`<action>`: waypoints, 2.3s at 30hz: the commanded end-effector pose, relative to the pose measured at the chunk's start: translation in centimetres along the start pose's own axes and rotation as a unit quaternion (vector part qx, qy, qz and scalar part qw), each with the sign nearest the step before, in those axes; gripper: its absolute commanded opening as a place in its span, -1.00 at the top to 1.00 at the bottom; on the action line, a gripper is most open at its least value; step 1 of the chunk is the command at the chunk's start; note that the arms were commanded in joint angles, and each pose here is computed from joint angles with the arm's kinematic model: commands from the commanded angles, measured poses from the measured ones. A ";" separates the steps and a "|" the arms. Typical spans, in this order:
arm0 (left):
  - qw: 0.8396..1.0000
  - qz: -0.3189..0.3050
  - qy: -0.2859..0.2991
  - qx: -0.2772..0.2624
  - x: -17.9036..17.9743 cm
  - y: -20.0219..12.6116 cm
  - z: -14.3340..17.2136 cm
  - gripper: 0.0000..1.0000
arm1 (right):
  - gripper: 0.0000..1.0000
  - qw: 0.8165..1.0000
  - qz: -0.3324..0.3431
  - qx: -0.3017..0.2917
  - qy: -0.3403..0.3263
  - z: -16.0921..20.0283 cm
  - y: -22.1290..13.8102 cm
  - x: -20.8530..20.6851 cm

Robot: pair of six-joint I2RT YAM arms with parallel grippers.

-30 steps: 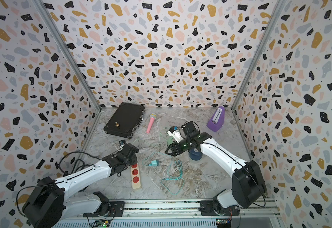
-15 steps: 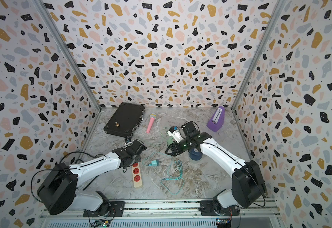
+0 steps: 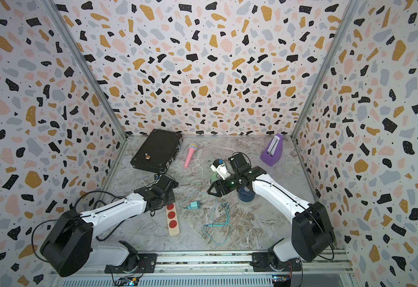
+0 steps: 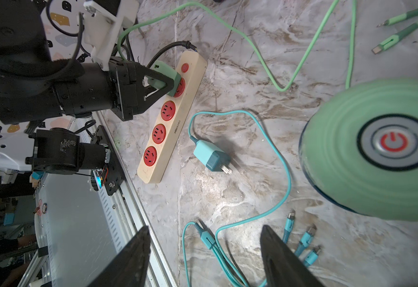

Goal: Charge the cordless meat grinders
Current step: Insert the plug into the socket, then move the cordless meat grinder to the center of the board.

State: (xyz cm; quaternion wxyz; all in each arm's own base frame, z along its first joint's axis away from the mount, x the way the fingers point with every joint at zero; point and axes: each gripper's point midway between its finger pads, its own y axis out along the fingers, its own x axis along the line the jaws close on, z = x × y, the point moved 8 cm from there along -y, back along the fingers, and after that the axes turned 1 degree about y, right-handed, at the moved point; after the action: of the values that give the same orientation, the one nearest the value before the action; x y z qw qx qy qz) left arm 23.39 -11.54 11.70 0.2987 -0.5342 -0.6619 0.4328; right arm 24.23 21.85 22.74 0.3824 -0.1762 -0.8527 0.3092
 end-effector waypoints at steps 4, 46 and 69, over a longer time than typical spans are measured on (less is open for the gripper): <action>0.978 -0.063 0.075 0.182 2.1 1.6 5.1 1.00 | -0.44 1.000 -0.007 -0.004 -0.009 -0.6 -0.7 0.8; 0.995 -0.024 0.071 0.066 3.6 -0.9 -4.7 -0.48 | -0.67 0.995 0.089 -0.001 -0.040 -1.7 -2.5 0.4; 0.983 0.142 0.088 0.074 1.1 -8.2 -6.4 -0.62 | -0.86 0.969 0.243 0.034 -0.019 -4.3 -0.6 -4.4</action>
State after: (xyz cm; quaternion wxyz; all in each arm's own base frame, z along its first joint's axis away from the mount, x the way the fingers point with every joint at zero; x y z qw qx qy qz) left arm 24.45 -8.51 20.87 0.3497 -0.6056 -0.5428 0.4650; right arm 29.55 20.94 21.84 0.3063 -0.3341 -0.7836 0.4249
